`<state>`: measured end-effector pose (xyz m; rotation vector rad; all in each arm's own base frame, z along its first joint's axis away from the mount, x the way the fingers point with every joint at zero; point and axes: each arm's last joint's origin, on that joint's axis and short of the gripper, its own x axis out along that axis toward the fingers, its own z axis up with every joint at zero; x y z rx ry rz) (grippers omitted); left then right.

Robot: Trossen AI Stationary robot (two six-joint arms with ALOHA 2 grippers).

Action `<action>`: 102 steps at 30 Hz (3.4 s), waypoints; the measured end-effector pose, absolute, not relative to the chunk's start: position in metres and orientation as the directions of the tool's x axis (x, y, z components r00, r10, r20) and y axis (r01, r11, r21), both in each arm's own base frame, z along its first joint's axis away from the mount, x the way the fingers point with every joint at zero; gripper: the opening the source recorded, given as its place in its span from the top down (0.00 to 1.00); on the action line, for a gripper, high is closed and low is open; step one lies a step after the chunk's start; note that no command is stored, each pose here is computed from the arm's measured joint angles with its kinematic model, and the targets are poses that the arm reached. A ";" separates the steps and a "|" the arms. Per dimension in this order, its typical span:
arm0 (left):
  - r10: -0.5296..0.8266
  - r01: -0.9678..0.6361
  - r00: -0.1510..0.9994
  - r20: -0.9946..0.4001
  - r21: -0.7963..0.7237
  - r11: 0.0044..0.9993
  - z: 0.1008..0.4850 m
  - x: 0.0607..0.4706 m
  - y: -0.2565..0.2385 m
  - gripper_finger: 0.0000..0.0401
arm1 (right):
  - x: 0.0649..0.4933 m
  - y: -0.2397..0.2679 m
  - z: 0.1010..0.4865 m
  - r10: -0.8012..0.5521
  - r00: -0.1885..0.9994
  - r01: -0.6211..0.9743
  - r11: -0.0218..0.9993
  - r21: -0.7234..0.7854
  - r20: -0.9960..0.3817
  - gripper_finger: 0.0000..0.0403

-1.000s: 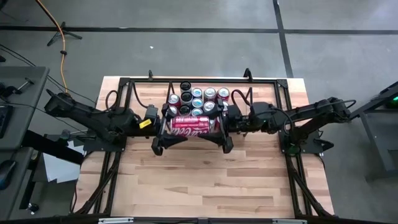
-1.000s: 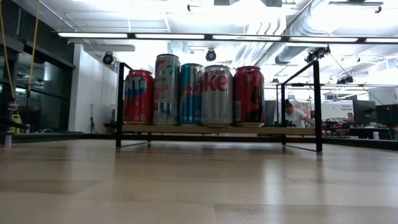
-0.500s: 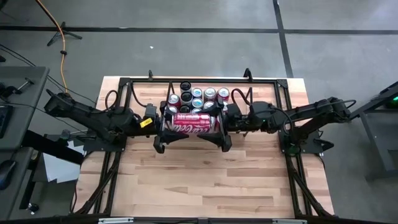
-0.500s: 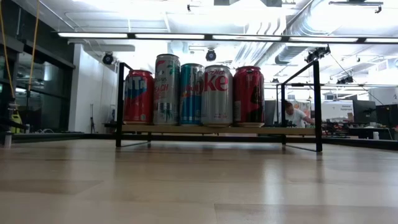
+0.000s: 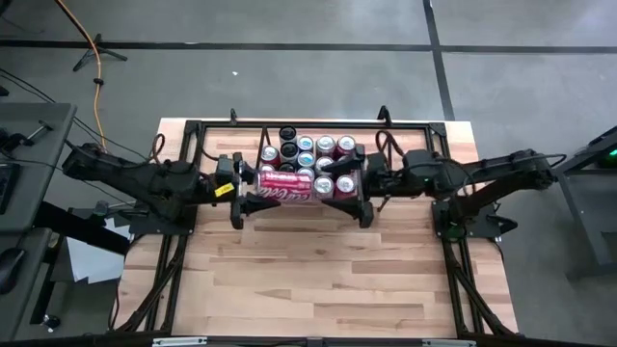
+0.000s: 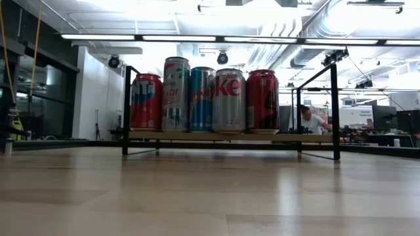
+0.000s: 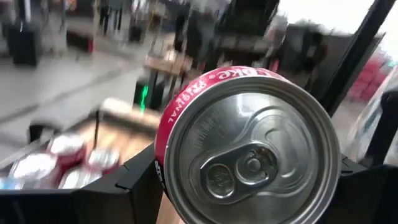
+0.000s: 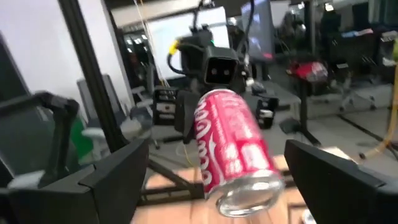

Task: Place canned beverage on shelf
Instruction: Put the red-white soda can on the shelf

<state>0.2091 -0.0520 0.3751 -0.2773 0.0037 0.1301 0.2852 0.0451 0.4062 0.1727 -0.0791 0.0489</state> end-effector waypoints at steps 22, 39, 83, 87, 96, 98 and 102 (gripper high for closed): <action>0.039 -0.023 0.704 -0.710 0.032 0.999 0.342 0.319 -0.072 0.42 | 0.304 0.067 0.324 0.035 0.864 0.021 0.994 0.105 -0.502 0.10; -0.071 -0.001 0.353 -0.933 -0.076 0.997 0.242 0.308 -0.123 0.42 | 0.279 0.080 0.310 -0.066 0.727 0.167 0.983 0.082 -0.684 0.10; -0.051 0.061 0.381 -0.923 -0.030 0.998 0.246 0.315 -0.116 0.01 | 0.283 0.081 0.315 -0.092 0.773 0.220 0.967 0.129 -0.628 0.10; -0.064 0.004 0.466 -0.883 -0.070 0.998 0.283 0.293 -0.108 0.01 | 0.288 0.083 0.321 -0.044 0.823 0.197 0.957 0.211 -0.566 0.10; 0.200 -0.268 0.668 -0.717 0.019 0.963 0.349 0.222 -0.098 0.01 | 0.333 0.101 0.307 0.076 0.914 0.035 0.964 0.265 -0.398 0.10; 0.251 -0.319 0.700 -0.669 0.022 0.947 0.358 0.209 -0.096 0.01 | 0.344 0.107 0.294 0.095 0.911 0.004 0.971 0.241 -0.401 0.10; 0.276 -0.366 0.731 -0.624 -0.016 0.931 0.370 0.190 -0.092 0.01 | 0.365 0.118 0.266 0.110 0.912 -0.036 0.981 0.190 -0.395 0.10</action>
